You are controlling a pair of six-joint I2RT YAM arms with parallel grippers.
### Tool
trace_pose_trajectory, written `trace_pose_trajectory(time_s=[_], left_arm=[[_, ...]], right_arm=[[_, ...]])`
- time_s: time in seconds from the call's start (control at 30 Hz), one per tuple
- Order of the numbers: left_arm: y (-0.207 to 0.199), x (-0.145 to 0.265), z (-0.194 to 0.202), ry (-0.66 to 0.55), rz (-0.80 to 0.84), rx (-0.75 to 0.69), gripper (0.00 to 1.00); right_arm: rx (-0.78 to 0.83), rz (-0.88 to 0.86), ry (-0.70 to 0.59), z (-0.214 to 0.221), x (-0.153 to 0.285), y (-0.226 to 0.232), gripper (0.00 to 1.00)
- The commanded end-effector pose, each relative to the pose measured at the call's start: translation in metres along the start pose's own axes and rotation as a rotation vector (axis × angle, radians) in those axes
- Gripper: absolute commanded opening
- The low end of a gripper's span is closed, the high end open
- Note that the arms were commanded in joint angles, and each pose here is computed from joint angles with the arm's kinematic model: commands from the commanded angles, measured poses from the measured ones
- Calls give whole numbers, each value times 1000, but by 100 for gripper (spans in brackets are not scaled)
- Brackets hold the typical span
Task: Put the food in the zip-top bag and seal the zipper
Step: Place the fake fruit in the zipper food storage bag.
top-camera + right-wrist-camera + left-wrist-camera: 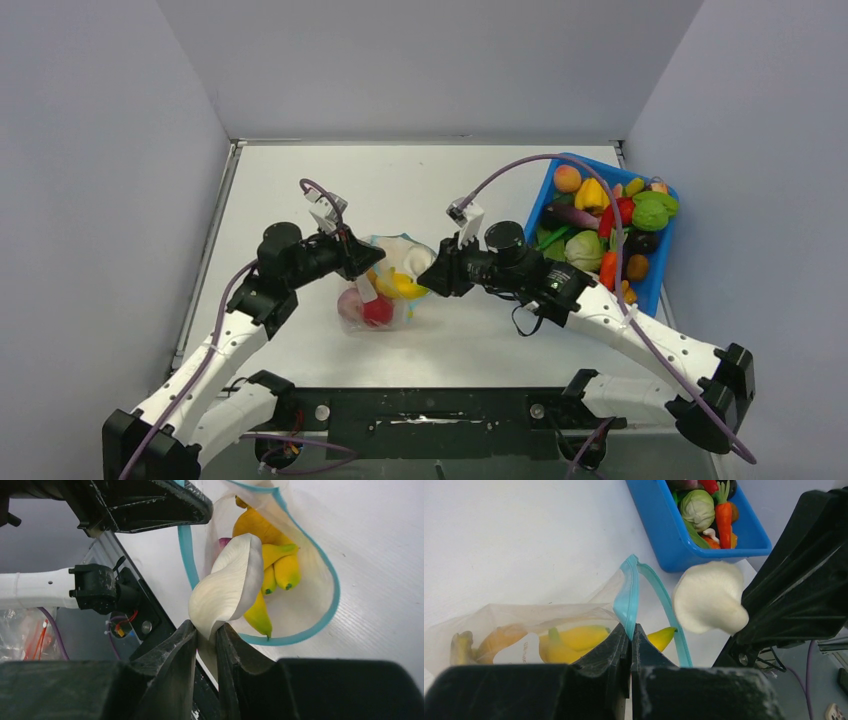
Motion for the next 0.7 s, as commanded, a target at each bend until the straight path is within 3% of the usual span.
trace_pose_trajectory(time_s=[0.0,0.47,0.67], left_arm=[[-15,-2,-30,-92,73,-50,0],[-23,7,-28,-128,130,-66,0],[-22,11,-29,-128,102,-94,0]], right_arm=[[67,-104,-31,-16,-14,20,20],[153,-26,48,-20,-54,7,27],[182,66,64,-29,-52,3,42]])
Point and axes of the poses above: each gripper's point midway between its finger pads, its own x axis back along the fingers, its own y axis along the line the jaws close on, z = x × y, the point moved 9 cm from there along x, back along the fingers, and after that the axes turned 2 degrees about -x, right-handed, at the moved point
